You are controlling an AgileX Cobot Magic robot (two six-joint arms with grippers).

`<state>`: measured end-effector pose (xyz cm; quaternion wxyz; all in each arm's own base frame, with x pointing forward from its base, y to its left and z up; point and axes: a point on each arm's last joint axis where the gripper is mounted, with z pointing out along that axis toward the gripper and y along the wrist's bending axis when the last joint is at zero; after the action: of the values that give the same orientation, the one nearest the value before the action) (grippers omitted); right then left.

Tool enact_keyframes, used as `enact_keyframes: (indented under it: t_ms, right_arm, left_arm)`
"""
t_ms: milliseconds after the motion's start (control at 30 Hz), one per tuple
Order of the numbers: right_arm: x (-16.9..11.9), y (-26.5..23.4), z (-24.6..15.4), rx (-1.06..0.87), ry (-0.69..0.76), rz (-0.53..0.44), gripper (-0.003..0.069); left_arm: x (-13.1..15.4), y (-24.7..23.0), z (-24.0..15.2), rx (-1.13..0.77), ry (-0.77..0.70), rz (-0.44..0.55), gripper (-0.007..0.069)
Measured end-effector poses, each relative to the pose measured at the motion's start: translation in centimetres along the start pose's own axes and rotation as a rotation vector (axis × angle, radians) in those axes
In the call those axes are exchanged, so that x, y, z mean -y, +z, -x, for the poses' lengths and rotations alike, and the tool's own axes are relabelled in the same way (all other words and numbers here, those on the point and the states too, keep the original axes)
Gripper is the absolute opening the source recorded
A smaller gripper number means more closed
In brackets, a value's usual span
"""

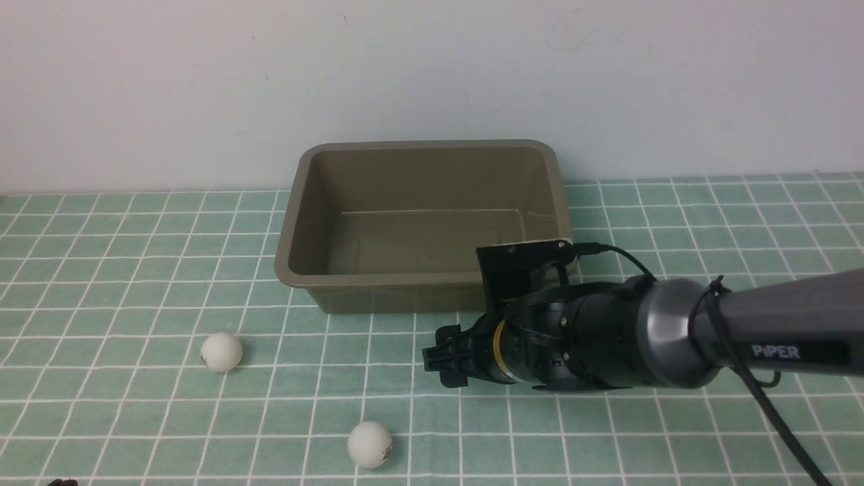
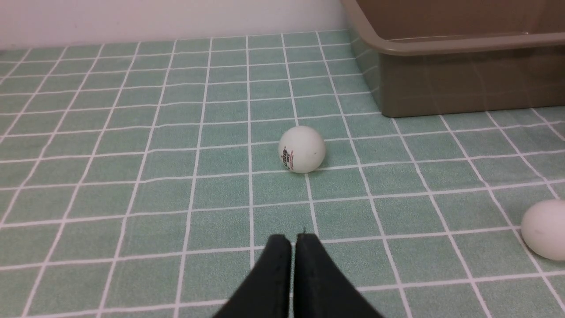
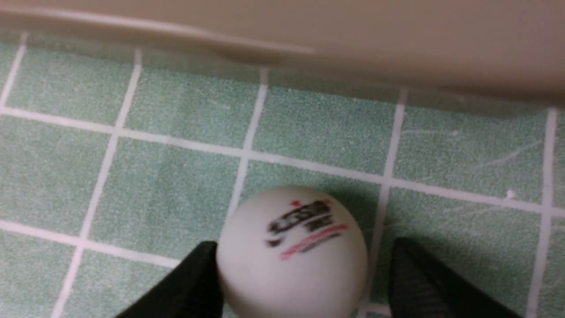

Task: Put the table tennis balls in the box on the green coffee tablecloth.
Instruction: 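Reach for and grasp a ping pong ball on the table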

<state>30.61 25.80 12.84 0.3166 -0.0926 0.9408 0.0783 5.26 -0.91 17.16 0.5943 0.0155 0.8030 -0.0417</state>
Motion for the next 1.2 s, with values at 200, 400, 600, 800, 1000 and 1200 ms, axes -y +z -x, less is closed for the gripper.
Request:
enact_keyframes:
  t_ms: [200,400,600,800,1000,1200]
  right_arm:
    - [0.2,0.1,0.0,0.001,-0.011,-0.012,0.0361]
    - [0.2,0.1,0.0,0.003,-0.016,-0.011,0.0361]
    - [-1.4,-0.6,-0.5,0.007,-0.046,0.021,0.0361]
    - [-4.8,-3.9,-1.2,0.045,-0.112,0.058,0.0361]
    - [-7.5,-9.1,-1.0,0.137,-0.182,0.099,0.0361]
    - [-6.5,-13.5,2.1,0.299,-0.204,0.136,0.0361]
  left_arm:
    - [0.0,0.0,0.0,0.0,0.0,0.0,-0.0004]
    - [0.0,0.0,0.0,0.0,0.0,0.0,-0.0004]
    - [0.0,0.0,0.0,0.0,0.0,0.0,-0.0004]
    - [0.0,0.0,0.0,0.0,0.0,0.0,-0.0004]
    - [0.0,0.0,0.0,0.0,0.0,0.0,-0.0004]
    - [0.0,0.0,0.0,0.0,0.0,0.0,-0.0004]
